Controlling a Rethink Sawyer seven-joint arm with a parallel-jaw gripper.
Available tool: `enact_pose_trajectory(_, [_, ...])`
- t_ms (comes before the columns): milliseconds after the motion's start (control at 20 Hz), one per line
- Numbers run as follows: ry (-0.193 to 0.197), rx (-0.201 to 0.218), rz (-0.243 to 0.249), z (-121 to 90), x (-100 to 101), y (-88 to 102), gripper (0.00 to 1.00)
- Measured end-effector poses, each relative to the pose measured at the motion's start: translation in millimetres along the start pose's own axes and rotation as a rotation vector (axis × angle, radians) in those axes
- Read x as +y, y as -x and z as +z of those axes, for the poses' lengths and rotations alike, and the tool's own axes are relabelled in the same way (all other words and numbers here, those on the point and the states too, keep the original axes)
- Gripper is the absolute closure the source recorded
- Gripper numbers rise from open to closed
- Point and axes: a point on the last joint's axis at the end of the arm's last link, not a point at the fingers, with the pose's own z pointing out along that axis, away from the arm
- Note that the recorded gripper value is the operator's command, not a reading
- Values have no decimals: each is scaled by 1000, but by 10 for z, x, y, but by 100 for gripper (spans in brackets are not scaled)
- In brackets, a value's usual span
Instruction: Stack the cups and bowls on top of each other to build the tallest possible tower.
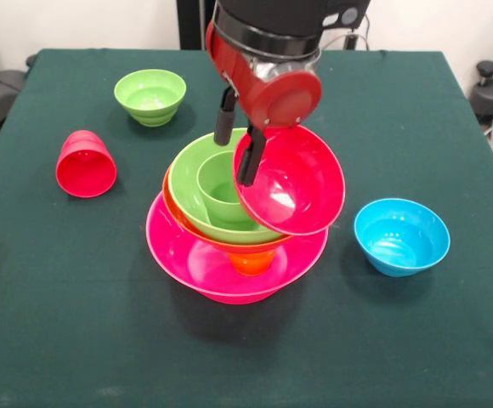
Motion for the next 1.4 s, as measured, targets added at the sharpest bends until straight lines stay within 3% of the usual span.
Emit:
enact_pose_trajectory(400, [-14, 1, -13, 159, 47, -39, 0])
enact_pose_trajectory(950, [-21, 9, -33, 172, 89, -147, 0])
enact_pose_trajectory(1250, [4, 15, -65, -11, 126, -164, 0])
enact_pose_trajectory(1400, [23, 23, -105, -216, 112, -179, 0])
